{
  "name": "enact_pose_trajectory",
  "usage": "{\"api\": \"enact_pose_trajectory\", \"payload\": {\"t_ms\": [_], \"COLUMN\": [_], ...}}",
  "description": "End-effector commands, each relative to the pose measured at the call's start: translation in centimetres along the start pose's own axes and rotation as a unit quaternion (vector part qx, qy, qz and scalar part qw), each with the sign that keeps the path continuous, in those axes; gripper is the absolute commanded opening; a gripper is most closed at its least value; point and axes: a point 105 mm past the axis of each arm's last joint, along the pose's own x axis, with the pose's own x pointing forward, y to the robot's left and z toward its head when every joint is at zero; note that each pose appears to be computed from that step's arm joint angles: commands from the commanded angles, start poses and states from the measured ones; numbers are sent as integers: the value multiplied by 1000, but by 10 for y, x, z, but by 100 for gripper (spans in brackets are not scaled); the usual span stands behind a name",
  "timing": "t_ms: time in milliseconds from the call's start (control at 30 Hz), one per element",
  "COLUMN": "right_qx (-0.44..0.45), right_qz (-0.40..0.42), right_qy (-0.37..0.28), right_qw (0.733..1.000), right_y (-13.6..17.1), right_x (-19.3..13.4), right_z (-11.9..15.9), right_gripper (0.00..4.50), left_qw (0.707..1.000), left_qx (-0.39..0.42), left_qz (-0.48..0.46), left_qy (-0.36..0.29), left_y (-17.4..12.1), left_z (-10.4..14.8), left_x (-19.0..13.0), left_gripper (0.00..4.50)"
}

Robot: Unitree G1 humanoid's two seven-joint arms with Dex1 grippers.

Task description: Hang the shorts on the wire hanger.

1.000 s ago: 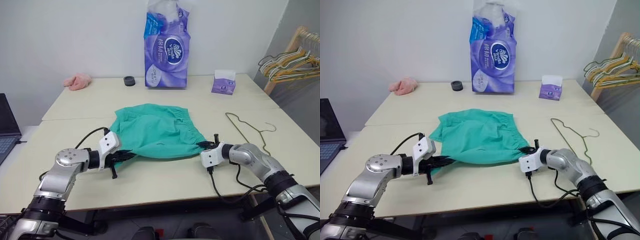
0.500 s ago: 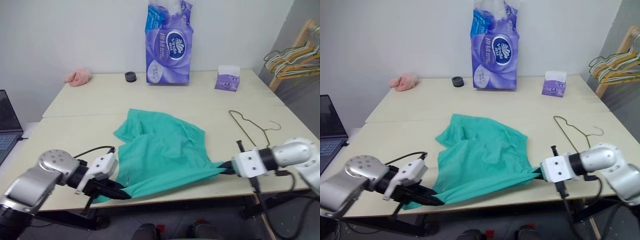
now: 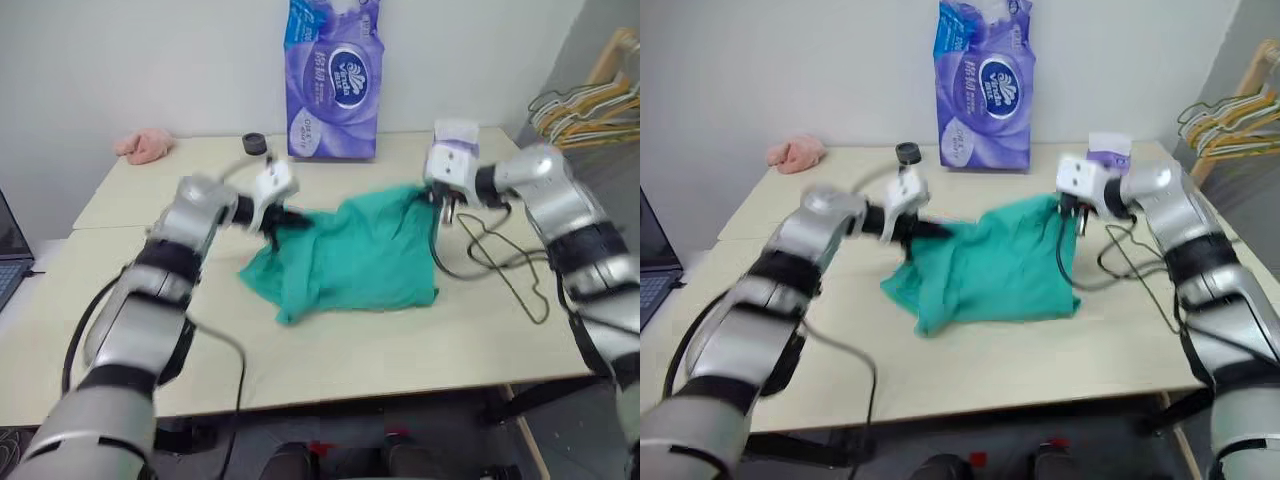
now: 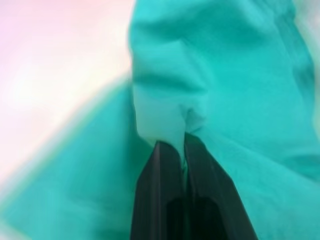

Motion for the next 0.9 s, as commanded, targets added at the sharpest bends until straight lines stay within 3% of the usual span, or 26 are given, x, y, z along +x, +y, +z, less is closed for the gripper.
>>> {"api": "enact_pose_trajectory", "payload": {"t_ms": [33,67,133,200,267,300,367,467,533,600,667,767,900], "right_qx": [-138,-168,-201,-233,-285,-304,-299,-221,-181,-167,-177,-180,-200], "right_qz": [-281,-338,-407,-449,-455,-443,-403,-268,-184,-104,-32,31,62], "right_qy": [-27,-46,-85,-115,-150,-157,-161,-153,-154,-147,-144,-156,-165], "right_qw": [949,925,887,855,830,829,850,925,954,969,973,971,964], "right_y": [-114,-135,-154,-162,-150,-141,-121,-40,21,77,125,164,178], "right_x": [-54,-73,-102,-125,-139,-137,-123,-66,-41,-26,-21,-25,-34], "right_z": [64,86,114,130,131,125,106,41,19,8,4,12,21], "right_gripper": [7,7,7,7,7,7,7,7,7,7,7,7,7], "left_qw": [936,909,864,826,796,803,847,949,970,961,942,915,889], "left_qx": [158,193,285,354,430,440,424,306,222,169,118,62,26], "left_qz": [304,357,406,431,423,400,320,67,-86,-207,-301,-383,-442], "left_qy": [-78,-97,-91,-79,-50,-38,-17,25,41,67,90,109,120], "left_y": [98,110,117,118,114,112,104,53,-3,-66,-127,-189,-230], "left_z": [118,148,179,196,199,191,158,41,-29,-79,-111,-126,-122], "left_x": [-76,-103,-137,-158,-173,-171,-151,-96,-79,-81,-91,-111,-133], "left_gripper": [0,0,0,0,0,0,0,0,0,0,0,0,0]}}
